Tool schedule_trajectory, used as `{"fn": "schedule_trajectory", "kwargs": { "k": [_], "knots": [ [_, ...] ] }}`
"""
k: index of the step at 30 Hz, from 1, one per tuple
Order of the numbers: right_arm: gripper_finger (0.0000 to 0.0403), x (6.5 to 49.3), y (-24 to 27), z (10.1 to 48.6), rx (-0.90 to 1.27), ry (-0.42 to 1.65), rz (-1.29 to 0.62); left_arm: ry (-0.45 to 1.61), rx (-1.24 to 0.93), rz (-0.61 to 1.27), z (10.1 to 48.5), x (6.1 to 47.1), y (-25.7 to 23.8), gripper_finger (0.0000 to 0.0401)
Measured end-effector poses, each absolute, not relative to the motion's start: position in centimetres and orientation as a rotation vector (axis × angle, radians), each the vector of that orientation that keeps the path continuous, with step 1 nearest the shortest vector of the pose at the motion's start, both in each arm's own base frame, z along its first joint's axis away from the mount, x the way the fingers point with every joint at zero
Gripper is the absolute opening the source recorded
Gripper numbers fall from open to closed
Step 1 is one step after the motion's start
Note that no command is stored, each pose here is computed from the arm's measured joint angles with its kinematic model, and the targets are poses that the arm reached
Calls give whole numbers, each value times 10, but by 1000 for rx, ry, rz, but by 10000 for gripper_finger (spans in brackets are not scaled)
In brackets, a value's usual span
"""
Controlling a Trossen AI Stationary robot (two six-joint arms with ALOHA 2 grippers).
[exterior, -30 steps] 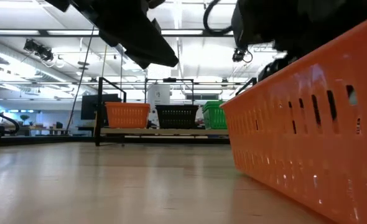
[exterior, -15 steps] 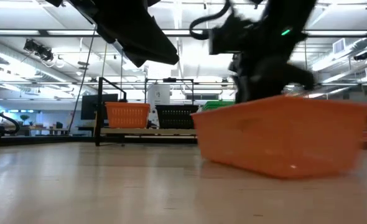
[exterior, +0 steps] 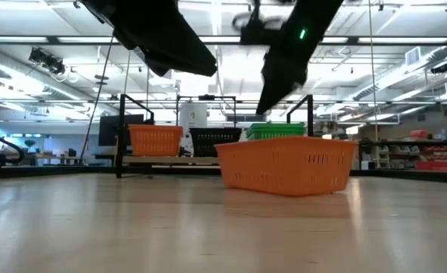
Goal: Stack baskets on shelf by color
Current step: Stack the orange bin on top of the orange bin on the shelf
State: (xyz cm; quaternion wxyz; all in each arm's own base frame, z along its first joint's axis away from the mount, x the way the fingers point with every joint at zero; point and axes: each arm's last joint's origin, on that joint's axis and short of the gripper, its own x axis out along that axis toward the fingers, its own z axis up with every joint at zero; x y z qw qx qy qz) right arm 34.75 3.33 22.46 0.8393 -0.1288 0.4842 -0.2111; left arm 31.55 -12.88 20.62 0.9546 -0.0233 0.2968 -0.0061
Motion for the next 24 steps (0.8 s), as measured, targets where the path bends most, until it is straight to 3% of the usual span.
{"fn": "schedule_trajectory", "kwargs": {
  "k": [6, 11, 17, 24],
  "knots": [
    [126, 311, 51, 272, -173, 966, -336, 475, -108, 115, 212, 326, -122, 83],
    [126, 281, 66, 295, -98, 960, -310, 544, 67, 41, 198, 333, -115, 108],
    [126, 257, 84, 300, -8, 993, -341, 420, -201, 19, 205, 355, -83, 147],
    [126, 234, 99, 296, -11, 1047, -461, 553, -101, 36, 210, 382, -105, 156]
  ]
}}
